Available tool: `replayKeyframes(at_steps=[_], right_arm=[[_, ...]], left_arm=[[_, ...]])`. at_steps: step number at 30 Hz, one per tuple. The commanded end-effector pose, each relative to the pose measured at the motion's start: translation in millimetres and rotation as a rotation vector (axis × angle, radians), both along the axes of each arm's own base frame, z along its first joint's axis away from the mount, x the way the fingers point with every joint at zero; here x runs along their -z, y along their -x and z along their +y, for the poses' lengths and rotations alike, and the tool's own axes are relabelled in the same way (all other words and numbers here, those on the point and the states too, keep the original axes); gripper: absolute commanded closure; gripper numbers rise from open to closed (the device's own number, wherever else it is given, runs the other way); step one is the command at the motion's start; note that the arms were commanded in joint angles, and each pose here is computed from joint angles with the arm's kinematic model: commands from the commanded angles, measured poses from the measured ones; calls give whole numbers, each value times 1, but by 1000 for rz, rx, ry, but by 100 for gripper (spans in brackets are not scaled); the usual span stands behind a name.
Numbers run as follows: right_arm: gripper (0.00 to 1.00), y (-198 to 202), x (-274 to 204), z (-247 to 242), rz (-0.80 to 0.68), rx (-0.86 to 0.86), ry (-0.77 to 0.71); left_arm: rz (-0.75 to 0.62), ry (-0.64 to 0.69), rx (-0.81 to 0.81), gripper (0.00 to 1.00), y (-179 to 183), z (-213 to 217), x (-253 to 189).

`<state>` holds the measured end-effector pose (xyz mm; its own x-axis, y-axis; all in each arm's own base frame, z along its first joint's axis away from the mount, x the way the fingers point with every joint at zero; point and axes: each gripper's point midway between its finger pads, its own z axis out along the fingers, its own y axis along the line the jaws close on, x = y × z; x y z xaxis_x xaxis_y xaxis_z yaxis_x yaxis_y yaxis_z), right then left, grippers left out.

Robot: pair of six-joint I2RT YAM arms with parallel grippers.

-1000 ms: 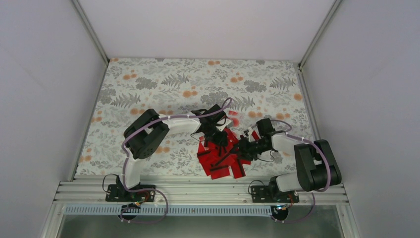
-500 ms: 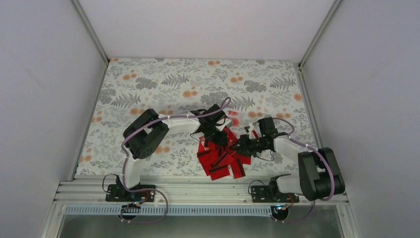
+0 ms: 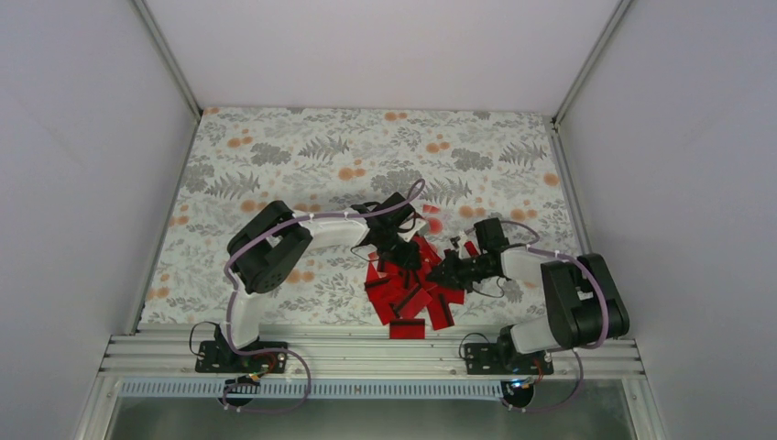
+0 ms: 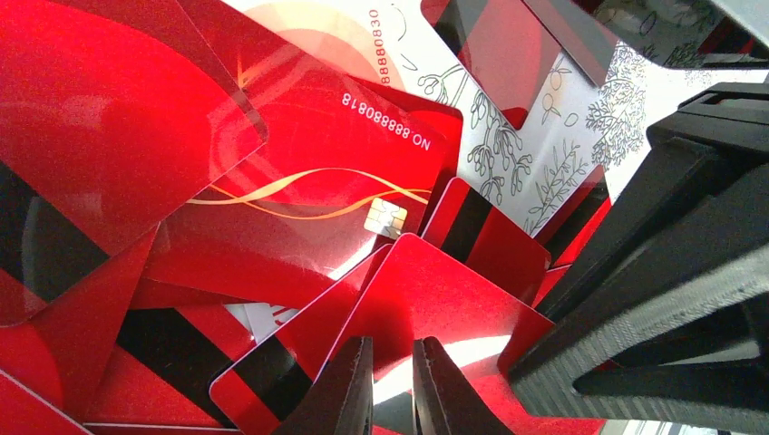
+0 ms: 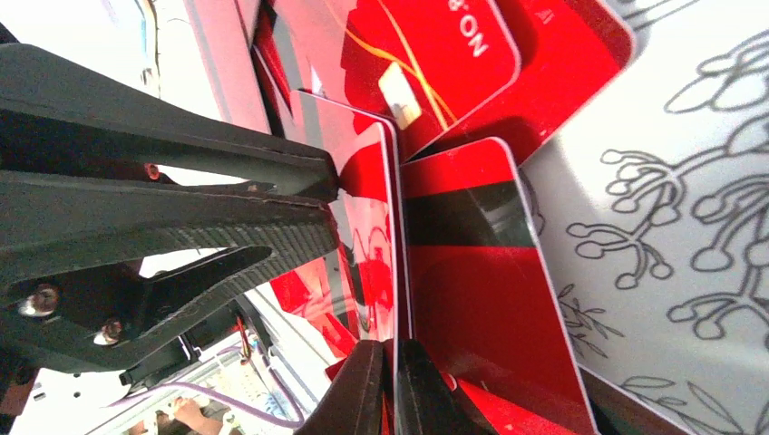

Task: Put the credit cards into the card holder

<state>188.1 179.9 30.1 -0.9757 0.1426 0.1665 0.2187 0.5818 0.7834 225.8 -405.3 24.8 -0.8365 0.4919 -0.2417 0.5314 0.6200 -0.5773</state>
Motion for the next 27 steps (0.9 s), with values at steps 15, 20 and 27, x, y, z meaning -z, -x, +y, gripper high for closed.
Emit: replayKeyframes(at_steps=[15,20,27], right_arm=[[96,-40,-28,4,-141,-19,37],[96,-57,-42,2,-174,-5,51],[96,-97,-89,6,-259,38,0]], left_arm=[[-57,-64,-161,67,-39,34,-33],[-102,-29,-204,56,-58,37,-64],[-159,62,-334,37,-86,58,-124]])
